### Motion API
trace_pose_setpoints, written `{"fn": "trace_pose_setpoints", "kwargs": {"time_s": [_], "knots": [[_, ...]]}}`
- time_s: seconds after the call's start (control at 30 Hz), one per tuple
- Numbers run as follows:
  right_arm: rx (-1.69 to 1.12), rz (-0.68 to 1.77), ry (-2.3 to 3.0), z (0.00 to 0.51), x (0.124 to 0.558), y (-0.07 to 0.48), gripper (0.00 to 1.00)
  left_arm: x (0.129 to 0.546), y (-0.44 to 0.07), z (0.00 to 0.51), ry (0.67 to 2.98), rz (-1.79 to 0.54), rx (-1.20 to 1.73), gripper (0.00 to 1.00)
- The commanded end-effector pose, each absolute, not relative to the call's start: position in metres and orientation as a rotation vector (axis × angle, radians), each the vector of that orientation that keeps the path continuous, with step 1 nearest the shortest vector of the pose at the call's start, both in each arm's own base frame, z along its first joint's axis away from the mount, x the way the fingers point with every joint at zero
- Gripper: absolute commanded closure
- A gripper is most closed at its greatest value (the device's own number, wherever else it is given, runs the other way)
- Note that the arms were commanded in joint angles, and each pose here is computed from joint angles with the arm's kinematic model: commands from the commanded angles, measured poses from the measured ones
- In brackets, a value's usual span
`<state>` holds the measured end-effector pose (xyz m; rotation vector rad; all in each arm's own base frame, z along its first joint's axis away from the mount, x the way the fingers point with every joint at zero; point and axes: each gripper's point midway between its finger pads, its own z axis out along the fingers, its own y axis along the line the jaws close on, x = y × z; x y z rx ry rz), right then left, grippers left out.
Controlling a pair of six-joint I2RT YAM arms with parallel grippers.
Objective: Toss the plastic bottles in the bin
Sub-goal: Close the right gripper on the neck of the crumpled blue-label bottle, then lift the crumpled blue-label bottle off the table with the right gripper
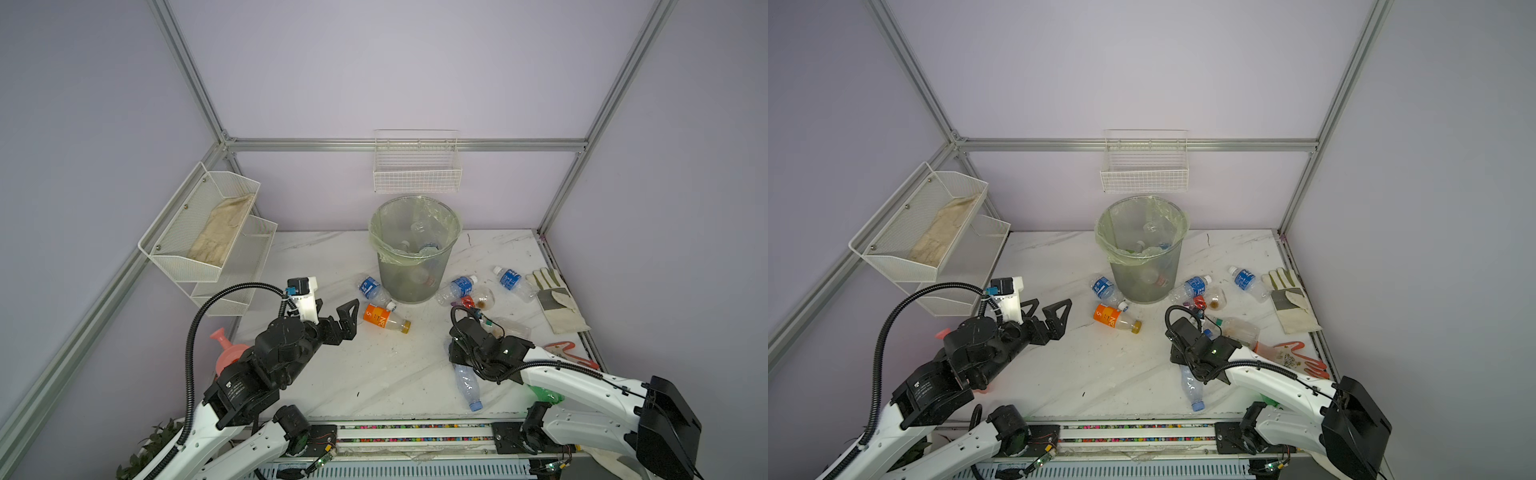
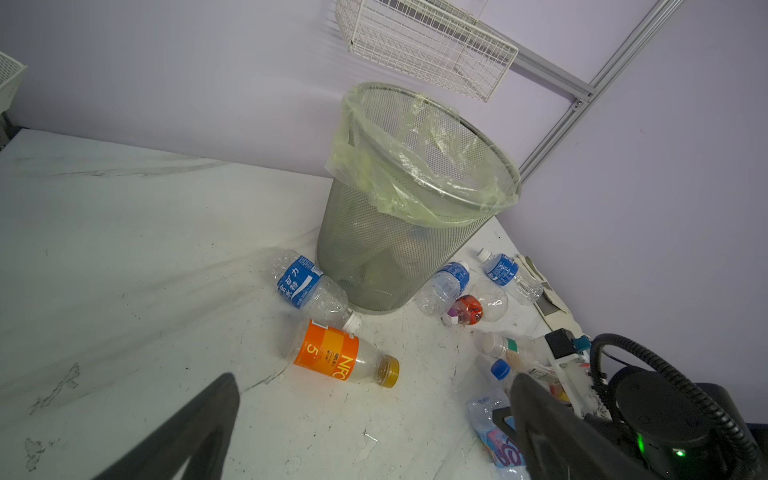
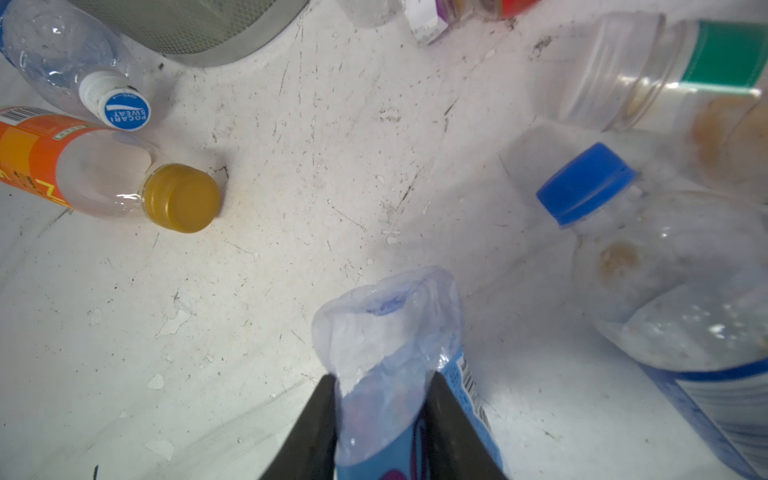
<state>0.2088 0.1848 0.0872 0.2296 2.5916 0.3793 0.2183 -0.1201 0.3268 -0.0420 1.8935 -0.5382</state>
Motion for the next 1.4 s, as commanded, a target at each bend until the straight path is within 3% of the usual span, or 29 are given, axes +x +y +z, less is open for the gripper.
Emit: {"fn": "trace_pose_setpoints", "kwargs": {"time_s": [0.0,0.4,1.37], "knots": [[0.252,0.335,2.597,0.088,0.204,0.175,0.79,0.215,-0.122,0.314,1.913,-0.573,-0.060,0.00],[0.255,0.361,2.589,0.092,0.204,0.177,1.00,0.211,-0.117,0.304,1.932,-0.564,-0.067,0.00],[0.237,0.503,2.447,0.172,0.212,0.185,1.00,0.210,-0.119,0.298,1.949,-0.569,-0.066,0.00]]}}
